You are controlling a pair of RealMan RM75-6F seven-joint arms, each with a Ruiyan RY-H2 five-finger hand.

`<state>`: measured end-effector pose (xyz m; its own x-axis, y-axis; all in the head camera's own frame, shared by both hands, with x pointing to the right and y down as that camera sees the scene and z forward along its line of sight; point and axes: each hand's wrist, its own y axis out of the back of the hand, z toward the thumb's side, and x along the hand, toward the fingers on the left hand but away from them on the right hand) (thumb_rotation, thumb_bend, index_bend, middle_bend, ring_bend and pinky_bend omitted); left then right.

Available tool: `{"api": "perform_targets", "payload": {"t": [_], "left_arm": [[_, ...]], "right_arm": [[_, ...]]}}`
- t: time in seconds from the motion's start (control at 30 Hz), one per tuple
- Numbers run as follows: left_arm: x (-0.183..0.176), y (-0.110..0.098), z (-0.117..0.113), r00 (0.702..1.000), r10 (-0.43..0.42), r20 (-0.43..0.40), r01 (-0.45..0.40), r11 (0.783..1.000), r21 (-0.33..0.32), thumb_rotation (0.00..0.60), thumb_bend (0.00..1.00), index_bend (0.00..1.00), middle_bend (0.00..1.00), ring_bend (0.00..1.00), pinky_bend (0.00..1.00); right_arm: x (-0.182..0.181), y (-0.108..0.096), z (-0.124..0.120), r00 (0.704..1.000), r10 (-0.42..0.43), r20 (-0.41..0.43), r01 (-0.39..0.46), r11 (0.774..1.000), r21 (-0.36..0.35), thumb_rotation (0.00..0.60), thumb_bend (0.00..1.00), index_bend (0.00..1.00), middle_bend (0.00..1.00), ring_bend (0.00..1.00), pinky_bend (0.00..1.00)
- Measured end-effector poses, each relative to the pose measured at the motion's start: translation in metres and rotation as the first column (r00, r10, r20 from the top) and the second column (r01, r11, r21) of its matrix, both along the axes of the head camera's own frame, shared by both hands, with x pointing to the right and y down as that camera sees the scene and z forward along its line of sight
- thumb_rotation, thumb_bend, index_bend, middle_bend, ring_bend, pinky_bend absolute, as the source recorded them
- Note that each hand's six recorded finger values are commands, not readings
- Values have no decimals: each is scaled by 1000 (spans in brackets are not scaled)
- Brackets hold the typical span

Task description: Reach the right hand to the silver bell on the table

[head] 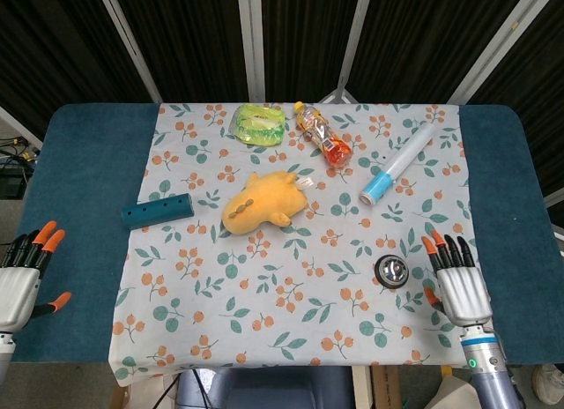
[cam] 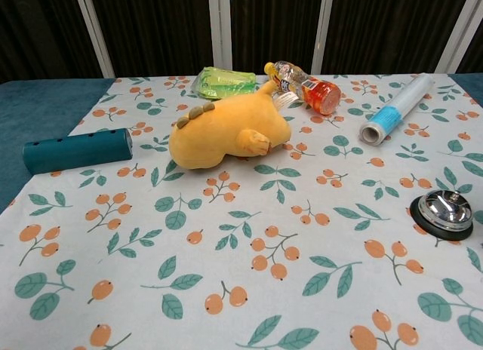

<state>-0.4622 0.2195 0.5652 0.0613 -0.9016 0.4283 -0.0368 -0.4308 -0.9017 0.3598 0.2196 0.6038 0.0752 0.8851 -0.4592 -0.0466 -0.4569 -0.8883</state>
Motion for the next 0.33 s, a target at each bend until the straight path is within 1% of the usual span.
{"api": "perform_targets", "payload": {"t": [0.17, 0.33], "left_arm": [[-1, 0, -1, 1000, -2, 0, 2, 1000, 2, 600, 11, 0, 0, 0, 0], [0, -1, -1, 1000, 0, -1, 0, 1000, 2, 600, 11, 0, 0, 0, 0]], "right_arm": [[20, -2, -27, 999, 41, 16, -41, 998, 53, 600, 267, 0, 0, 0, 0], [34, 5, -43, 998, 52, 26, -54, 994, 98, 600, 267, 0, 0, 0, 0]]}}
